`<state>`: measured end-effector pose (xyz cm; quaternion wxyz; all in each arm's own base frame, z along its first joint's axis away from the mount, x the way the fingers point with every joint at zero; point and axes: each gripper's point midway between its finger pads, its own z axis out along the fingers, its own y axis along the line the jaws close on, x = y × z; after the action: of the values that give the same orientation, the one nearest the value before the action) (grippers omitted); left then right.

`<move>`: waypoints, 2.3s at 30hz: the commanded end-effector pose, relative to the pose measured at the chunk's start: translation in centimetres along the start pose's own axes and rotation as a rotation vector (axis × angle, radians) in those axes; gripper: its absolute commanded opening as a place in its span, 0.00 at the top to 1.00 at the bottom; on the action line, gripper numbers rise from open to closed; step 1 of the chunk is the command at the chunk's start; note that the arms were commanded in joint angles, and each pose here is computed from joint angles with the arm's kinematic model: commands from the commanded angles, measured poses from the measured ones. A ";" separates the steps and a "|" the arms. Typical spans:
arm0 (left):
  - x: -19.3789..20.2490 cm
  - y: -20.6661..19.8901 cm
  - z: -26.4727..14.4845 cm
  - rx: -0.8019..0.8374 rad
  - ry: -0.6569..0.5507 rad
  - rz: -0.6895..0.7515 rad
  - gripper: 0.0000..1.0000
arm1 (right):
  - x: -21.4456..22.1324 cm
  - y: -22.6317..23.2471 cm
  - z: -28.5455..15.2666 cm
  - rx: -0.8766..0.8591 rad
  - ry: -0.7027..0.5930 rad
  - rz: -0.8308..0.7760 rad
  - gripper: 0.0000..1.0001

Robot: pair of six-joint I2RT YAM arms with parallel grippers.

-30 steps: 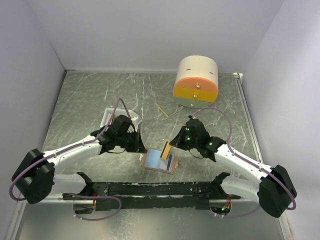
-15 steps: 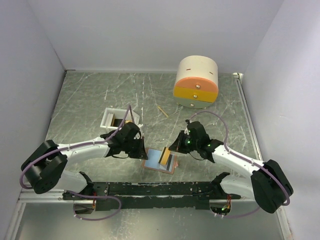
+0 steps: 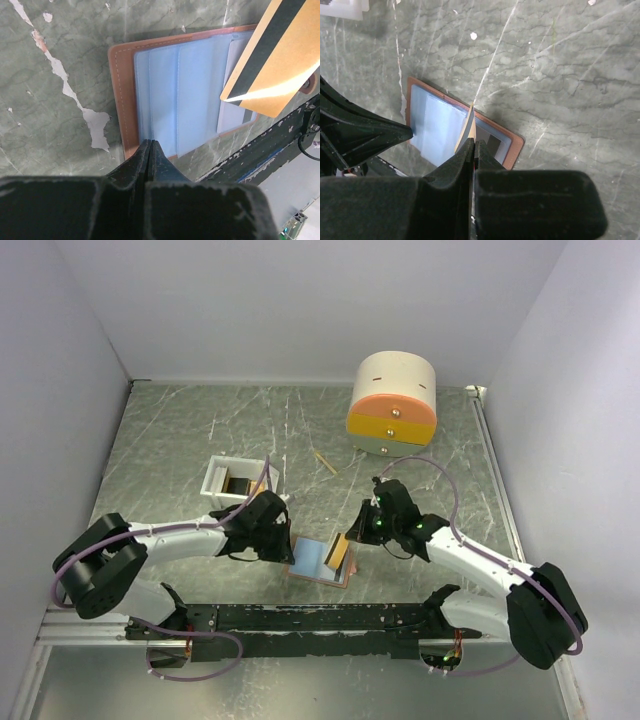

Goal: Put the credit cards into the card holder
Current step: Insert the credit card into the card holder.

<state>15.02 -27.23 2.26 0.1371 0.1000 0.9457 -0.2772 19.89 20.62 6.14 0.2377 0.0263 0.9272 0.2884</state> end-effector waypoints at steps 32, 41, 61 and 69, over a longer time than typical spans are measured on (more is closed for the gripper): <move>-0.5 0.0 2.4 -0.143 -0.039 0.116 0.84 | -0.4 -0.7 -0.4 0.044 0.005 -0.059 1.00; -0.2 2.2 1.5 -0.247 -0.045 0.116 0.85 | -0.4 -0.4 -0.5 0.030 0.010 -0.067 1.00; -1.0 3.3 -0.9 -0.343 -0.107 0.048 0.79 | 0.5 -0.1 0.4 -0.019 0.039 -0.051 1.00; -1.8 1.8 -2.3 -0.286 -0.156 0.019 0.69 | 0.3 2.1 0.3 -0.136 0.029 -0.021 1.00</move>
<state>16.38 -25.40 2.50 0.2076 0.0836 0.9630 -0.1503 19.62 21.76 6.30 0.2260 -0.0069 0.9221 0.3140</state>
